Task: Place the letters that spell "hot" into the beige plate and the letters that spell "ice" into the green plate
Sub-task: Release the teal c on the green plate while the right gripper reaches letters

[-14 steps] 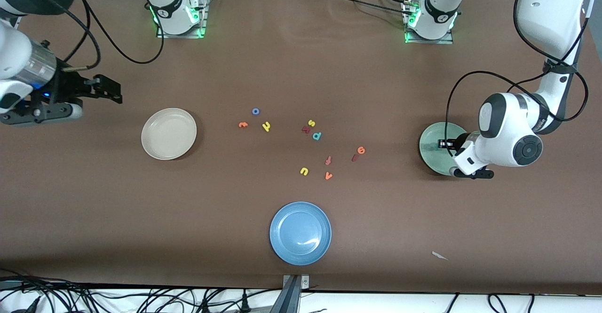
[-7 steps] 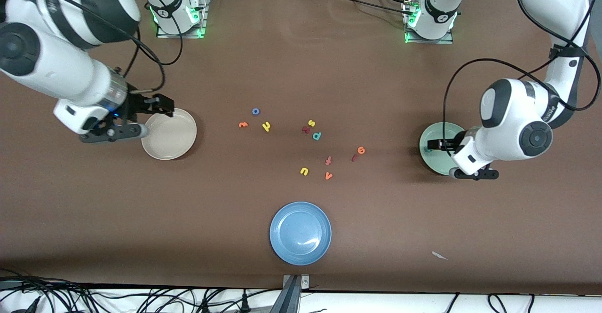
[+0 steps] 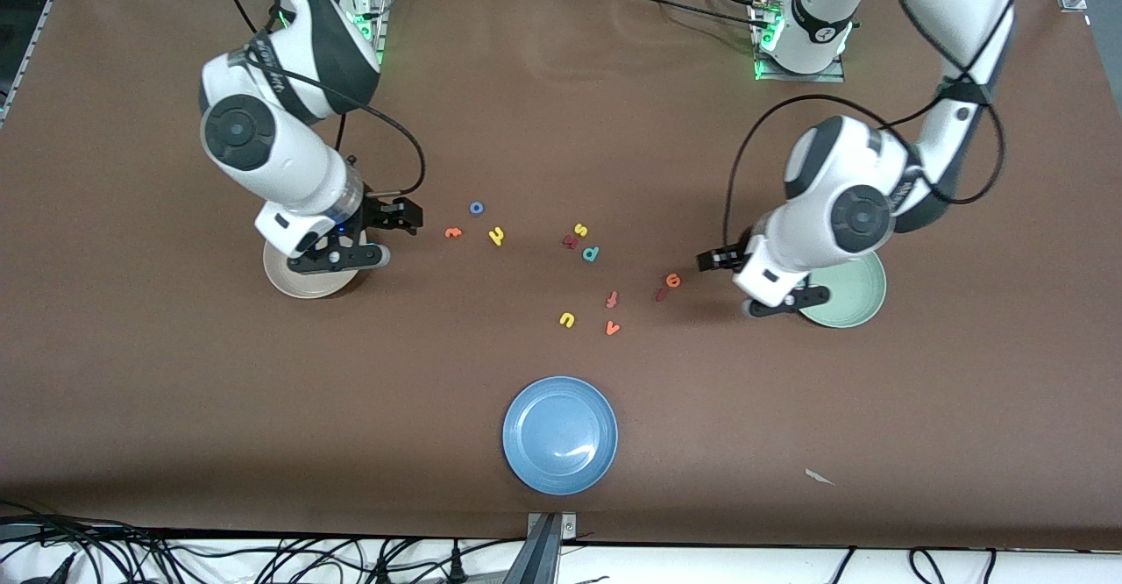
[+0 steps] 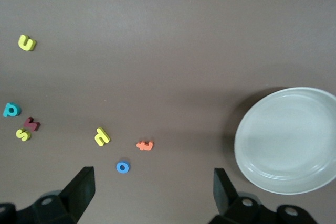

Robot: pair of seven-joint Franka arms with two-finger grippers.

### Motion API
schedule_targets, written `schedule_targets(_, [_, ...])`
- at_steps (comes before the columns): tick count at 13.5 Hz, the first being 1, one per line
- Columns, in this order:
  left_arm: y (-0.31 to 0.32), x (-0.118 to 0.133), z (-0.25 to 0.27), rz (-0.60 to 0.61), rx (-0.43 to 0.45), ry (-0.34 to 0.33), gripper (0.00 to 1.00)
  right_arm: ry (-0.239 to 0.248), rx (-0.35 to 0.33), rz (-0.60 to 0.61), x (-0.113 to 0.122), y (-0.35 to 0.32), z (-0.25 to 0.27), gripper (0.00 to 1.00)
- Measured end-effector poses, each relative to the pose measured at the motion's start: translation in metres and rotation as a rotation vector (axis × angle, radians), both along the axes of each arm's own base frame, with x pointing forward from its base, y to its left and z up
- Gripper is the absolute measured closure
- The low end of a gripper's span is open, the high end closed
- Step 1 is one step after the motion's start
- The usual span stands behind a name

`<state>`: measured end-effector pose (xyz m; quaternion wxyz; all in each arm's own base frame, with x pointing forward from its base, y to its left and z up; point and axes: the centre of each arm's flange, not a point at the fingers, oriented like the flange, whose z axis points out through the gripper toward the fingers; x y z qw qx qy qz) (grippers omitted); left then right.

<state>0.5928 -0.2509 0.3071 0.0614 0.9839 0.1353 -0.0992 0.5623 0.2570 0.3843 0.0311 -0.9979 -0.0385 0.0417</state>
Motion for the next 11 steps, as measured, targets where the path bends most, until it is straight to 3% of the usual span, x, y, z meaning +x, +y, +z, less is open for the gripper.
schedule_targets(8, [-0.04, -0.015, -0.105, 0.04, -0.042, -0.007, 0.25, -0.055, -0.082, -0.017, -0.037, 0.033, -0.08, 0.0])
schedule_targets(11, [-0.037, -0.015, -0.116, -0.006, -0.004, -0.025, 0.28, -0.074, -0.078, -0.037, -0.043, 0.04, -0.107, 0.0])
